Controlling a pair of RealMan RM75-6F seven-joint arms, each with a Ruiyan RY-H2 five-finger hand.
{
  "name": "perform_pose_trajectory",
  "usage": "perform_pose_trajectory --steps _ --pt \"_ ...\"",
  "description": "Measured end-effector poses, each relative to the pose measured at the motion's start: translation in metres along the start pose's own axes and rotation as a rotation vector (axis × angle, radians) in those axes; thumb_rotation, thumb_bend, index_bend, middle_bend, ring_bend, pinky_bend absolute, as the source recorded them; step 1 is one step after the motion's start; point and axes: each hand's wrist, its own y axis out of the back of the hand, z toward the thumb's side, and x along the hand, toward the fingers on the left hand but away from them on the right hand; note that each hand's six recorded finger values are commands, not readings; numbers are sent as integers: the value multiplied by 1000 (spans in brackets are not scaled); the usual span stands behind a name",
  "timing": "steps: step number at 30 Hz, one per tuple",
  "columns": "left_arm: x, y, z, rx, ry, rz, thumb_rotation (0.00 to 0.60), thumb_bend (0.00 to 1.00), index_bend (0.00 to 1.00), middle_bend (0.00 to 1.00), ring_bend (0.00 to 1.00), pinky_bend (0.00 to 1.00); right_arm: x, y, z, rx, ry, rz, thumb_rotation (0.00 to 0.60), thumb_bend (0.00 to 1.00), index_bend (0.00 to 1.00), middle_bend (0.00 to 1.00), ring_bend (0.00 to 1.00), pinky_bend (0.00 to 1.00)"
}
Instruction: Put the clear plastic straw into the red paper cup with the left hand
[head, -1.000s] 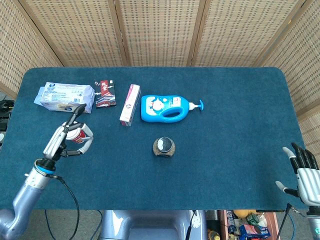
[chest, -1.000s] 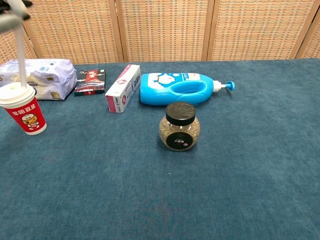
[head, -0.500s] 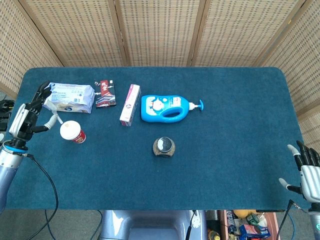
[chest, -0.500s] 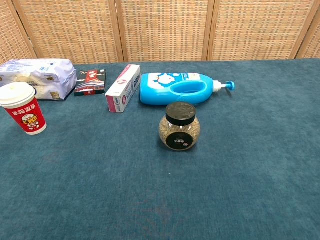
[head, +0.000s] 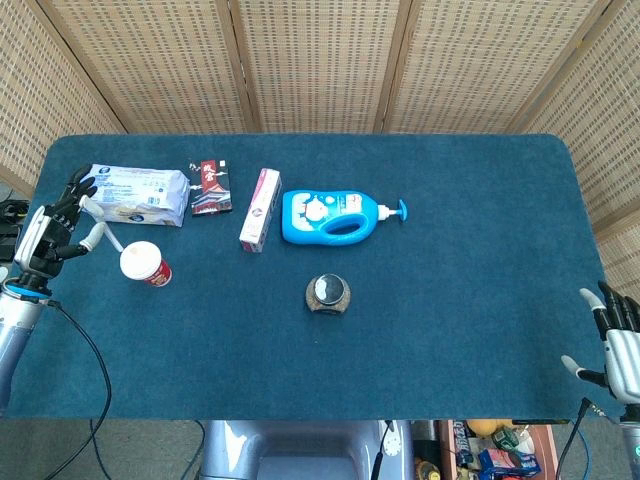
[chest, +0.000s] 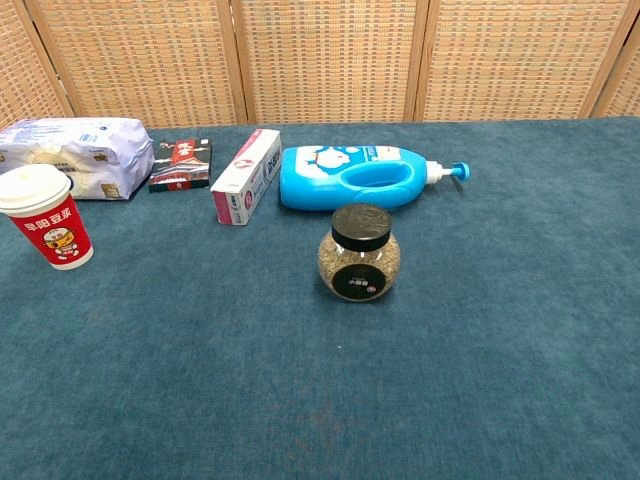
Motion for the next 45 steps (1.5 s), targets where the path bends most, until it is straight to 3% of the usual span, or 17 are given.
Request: perform_pose_trajectory --steps 45 --pt "16 -10 -27 -56 31 -10 600 426 581 0 0 0 -2 1 -9 -9 -28 0 600 0 0 0 0 0"
